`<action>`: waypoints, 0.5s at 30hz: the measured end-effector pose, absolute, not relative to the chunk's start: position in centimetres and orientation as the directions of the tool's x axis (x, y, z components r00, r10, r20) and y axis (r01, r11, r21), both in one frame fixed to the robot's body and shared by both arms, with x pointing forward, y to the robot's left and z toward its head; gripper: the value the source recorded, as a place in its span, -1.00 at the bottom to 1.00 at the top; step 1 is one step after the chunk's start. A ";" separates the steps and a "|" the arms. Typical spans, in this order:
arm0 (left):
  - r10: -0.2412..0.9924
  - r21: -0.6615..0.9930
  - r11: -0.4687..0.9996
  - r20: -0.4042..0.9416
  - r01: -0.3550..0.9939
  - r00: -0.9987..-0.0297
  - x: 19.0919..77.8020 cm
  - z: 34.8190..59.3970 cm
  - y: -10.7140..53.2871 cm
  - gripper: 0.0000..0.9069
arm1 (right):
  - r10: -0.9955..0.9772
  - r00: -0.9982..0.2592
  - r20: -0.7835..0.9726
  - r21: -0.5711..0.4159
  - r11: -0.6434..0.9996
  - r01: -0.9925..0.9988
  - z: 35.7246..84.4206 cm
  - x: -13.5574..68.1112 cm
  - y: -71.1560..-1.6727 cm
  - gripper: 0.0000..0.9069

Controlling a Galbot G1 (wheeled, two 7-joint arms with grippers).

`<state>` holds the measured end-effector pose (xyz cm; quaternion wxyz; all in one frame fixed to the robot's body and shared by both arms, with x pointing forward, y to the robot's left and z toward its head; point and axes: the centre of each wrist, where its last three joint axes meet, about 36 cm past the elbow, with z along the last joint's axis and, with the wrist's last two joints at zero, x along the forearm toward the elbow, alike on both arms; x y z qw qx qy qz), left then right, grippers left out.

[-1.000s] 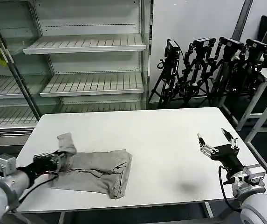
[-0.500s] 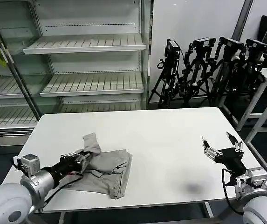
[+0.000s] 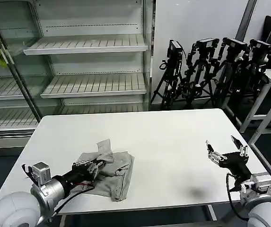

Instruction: Fold and organize the clothes.

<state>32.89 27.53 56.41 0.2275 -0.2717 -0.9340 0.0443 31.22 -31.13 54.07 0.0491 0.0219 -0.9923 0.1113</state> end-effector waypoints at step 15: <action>0.537 -0.207 0.843 0.377 0.496 -0.755 32.4 55.9 26.8 1.00 | -0.041 -0.994 0.104 -0.218 0.974 -0.063 54.1 30.4 -30.7 1.00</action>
